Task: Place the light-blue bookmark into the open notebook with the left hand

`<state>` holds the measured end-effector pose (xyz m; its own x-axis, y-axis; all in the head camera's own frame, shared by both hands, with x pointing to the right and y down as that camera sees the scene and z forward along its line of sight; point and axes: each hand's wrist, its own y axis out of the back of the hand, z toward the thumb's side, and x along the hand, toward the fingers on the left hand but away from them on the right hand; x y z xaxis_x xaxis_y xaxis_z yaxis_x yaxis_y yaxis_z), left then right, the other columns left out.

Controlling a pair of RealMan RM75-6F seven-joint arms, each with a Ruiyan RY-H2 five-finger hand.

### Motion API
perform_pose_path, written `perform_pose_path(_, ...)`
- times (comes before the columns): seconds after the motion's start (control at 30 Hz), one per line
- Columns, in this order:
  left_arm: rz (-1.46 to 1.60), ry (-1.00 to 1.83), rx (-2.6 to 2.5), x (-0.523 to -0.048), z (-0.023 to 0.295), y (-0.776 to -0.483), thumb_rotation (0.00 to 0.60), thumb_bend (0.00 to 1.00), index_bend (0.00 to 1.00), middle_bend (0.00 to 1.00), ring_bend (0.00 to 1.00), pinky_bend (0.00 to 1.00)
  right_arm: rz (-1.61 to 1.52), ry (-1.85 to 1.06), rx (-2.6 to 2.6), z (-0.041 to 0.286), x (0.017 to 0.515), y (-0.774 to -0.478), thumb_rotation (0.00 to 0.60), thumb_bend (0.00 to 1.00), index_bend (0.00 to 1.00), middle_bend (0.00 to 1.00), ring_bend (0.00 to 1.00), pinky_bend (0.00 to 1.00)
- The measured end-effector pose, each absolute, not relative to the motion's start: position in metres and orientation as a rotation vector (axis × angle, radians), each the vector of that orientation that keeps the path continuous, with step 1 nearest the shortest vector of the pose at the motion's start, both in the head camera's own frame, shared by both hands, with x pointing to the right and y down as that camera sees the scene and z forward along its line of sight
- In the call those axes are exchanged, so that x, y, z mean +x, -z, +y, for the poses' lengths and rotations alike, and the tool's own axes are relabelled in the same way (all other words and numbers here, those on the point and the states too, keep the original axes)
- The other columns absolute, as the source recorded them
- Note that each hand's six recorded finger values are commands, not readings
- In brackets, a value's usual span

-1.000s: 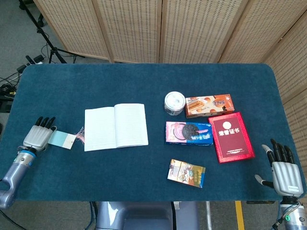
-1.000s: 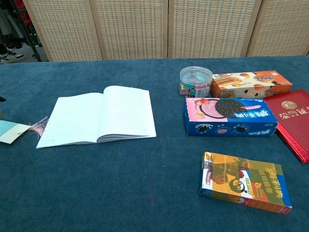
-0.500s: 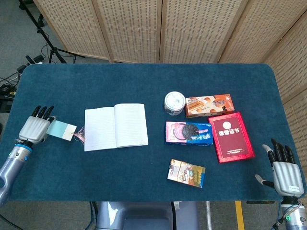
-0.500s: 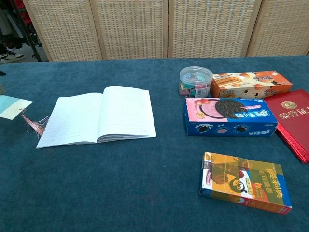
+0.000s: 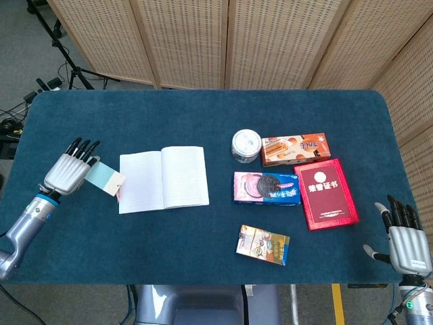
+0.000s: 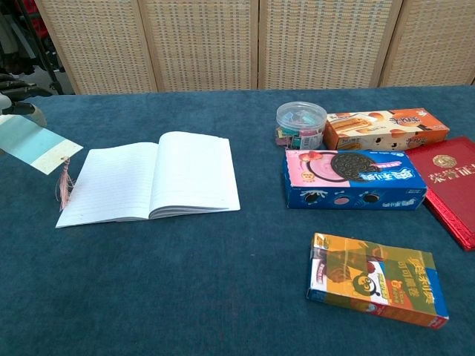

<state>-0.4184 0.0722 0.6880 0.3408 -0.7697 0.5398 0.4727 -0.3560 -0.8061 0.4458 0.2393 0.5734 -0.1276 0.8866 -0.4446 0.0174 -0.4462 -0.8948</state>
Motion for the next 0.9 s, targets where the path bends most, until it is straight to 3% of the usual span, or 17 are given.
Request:
perform_pose_path(0.4,0.288,1.104,-1.444,-0.379,0.057,-0.679,0.6,0.29,0.39,0.0,0.0,0.0,-1.045,-1.703,-1.449,0.235,0.453,-0.582,0.6,0.1,0.12,0.0,0.0,0.0)
perform_pose_path(0.67,0.273,0.969,-1.485,-0.341,0.068,-0.668,0.6,0.29,0.38,0.0,0.0,0.0,-1.055,-1.698,-1.445,0.238,0.455,-0.578,0.6,0.1,0.12,0.0,0.0,0.0)
perform_pose_path(0.9,0.22,0.947,-1.481,-0.335,0.071,-0.668,0.6,0.29,0.39,0.0,0.0,0.0,-1.071,-1.693,-1.44,0.238,0.458,-0.574,0.6,0.1,0.12,0.0,0.0,0.0)
